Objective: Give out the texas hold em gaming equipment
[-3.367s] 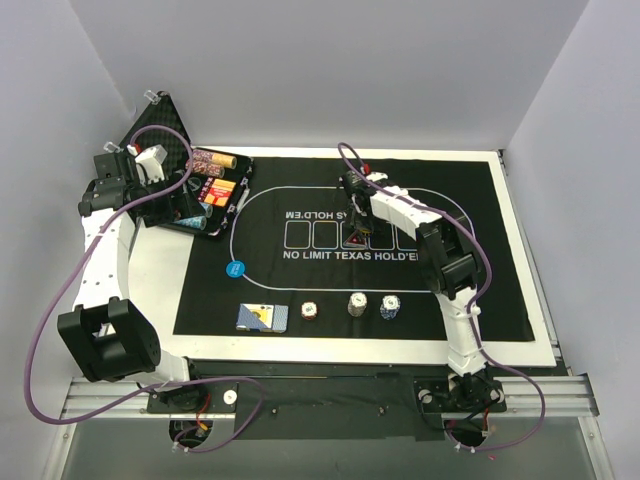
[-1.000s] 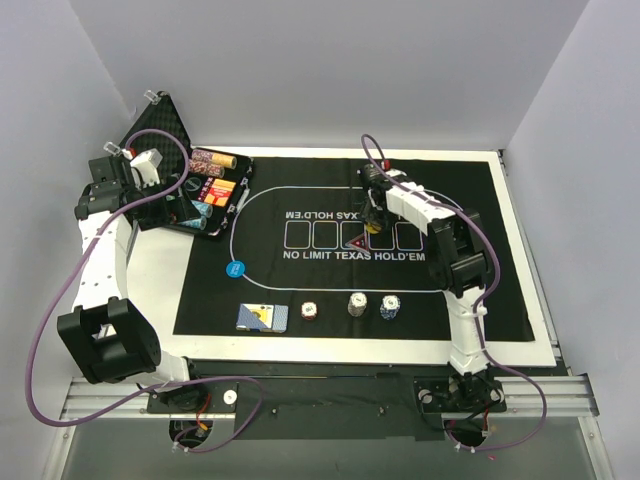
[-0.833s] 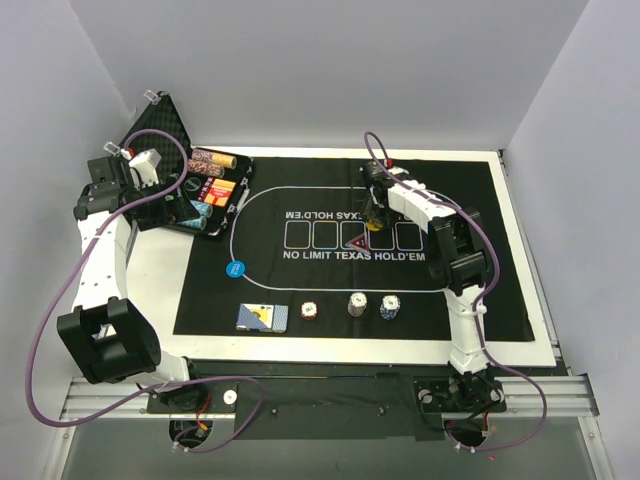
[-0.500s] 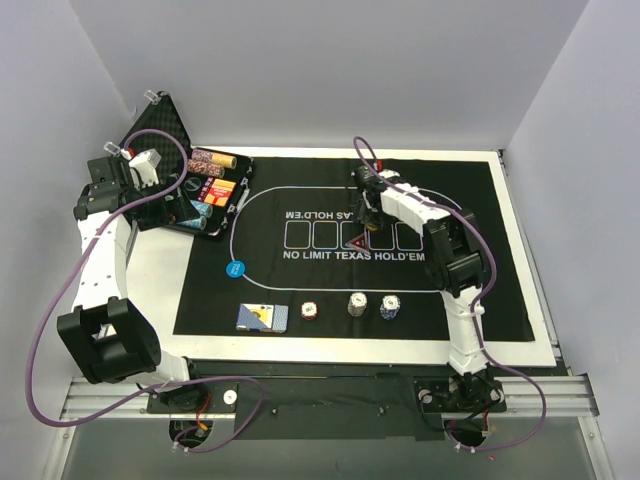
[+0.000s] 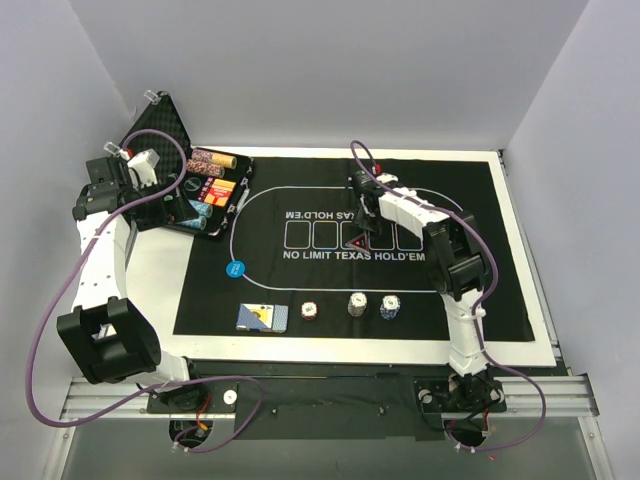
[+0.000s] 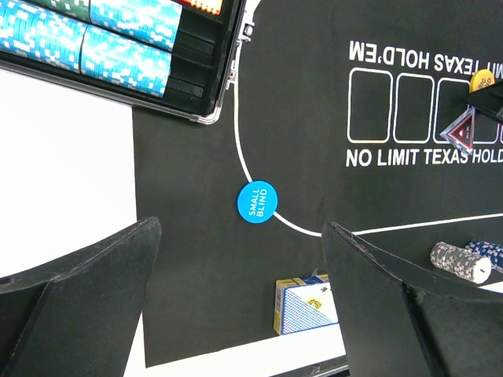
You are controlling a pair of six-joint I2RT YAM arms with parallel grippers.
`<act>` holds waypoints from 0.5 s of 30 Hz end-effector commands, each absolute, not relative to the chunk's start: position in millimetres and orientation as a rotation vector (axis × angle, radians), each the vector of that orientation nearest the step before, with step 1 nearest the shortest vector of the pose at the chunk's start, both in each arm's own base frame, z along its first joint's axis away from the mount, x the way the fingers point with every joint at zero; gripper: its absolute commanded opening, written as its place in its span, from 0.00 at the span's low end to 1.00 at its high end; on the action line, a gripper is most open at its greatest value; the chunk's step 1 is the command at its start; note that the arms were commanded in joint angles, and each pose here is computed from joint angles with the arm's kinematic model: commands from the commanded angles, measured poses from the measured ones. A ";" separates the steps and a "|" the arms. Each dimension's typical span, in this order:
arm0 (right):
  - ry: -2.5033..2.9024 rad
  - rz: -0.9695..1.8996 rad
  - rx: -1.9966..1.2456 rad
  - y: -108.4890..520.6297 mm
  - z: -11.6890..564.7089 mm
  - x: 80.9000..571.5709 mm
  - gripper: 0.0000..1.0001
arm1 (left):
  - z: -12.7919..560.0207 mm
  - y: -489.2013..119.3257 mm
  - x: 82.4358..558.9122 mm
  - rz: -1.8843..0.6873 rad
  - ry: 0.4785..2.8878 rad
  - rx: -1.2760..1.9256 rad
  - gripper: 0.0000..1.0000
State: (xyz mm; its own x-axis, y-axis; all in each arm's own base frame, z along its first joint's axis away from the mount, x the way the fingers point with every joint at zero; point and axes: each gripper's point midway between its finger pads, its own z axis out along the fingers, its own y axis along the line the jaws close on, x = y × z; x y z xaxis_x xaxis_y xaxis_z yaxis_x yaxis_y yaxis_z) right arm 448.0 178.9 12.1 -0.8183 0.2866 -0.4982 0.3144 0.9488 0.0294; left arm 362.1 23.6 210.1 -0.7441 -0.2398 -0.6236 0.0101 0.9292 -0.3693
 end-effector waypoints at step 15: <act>2.586 -0.120 0.554 145.3 8.1 496.0 0.33 | 218.9 35.0 371.6 -0.429 2.324 -0.117 0.95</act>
